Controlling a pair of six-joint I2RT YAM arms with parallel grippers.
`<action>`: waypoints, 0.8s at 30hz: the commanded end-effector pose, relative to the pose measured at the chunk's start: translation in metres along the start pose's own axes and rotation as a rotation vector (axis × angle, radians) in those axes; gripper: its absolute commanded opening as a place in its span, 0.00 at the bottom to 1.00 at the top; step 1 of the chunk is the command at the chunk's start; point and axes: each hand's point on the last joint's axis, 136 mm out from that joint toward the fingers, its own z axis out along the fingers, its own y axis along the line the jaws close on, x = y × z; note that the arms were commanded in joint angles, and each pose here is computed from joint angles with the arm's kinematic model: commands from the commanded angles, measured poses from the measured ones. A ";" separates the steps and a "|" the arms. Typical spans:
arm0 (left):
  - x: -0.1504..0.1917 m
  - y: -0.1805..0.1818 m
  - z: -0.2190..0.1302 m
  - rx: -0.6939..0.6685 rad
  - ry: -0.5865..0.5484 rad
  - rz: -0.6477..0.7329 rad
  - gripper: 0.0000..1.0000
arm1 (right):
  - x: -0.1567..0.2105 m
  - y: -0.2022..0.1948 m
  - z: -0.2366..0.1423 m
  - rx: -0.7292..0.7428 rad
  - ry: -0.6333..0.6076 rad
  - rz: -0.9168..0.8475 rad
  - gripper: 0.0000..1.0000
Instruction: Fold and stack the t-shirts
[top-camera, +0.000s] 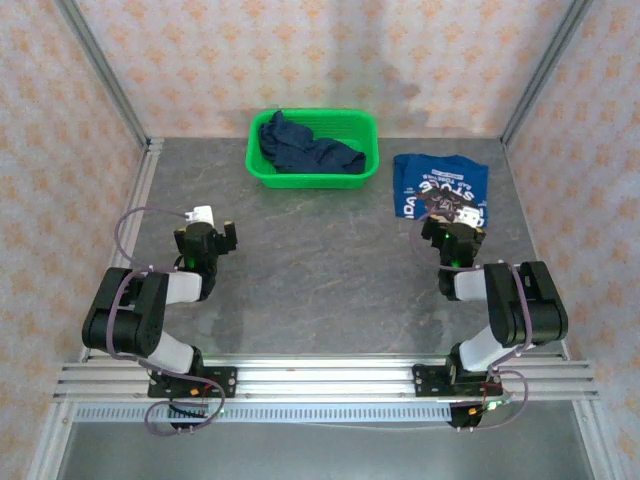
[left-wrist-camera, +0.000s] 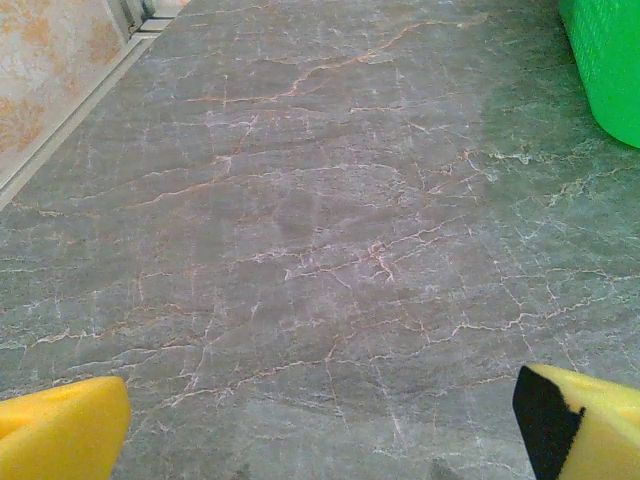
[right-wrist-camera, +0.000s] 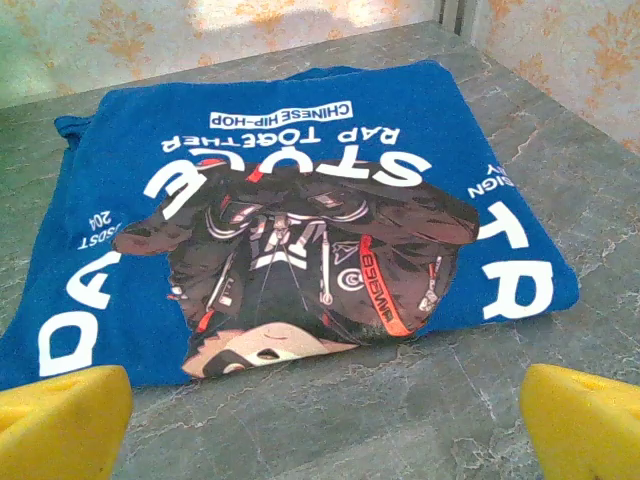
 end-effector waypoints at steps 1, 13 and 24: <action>-0.022 0.002 -0.001 -0.023 -0.061 -0.015 1.00 | -0.007 -0.001 0.001 0.013 -0.024 -0.005 0.99; -0.022 0.002 -0.001 -0.024 -0.061 -0.016 1.00 | -0.008 -0.001 0.001 0.012 -0.025 -0.003 0.99; -0.027 0.000 -0.004 -0.014 -0.056 -0.009 1.00 | -0.023 -0.002 -0.006 0.023 -0.039 -0.001 0.99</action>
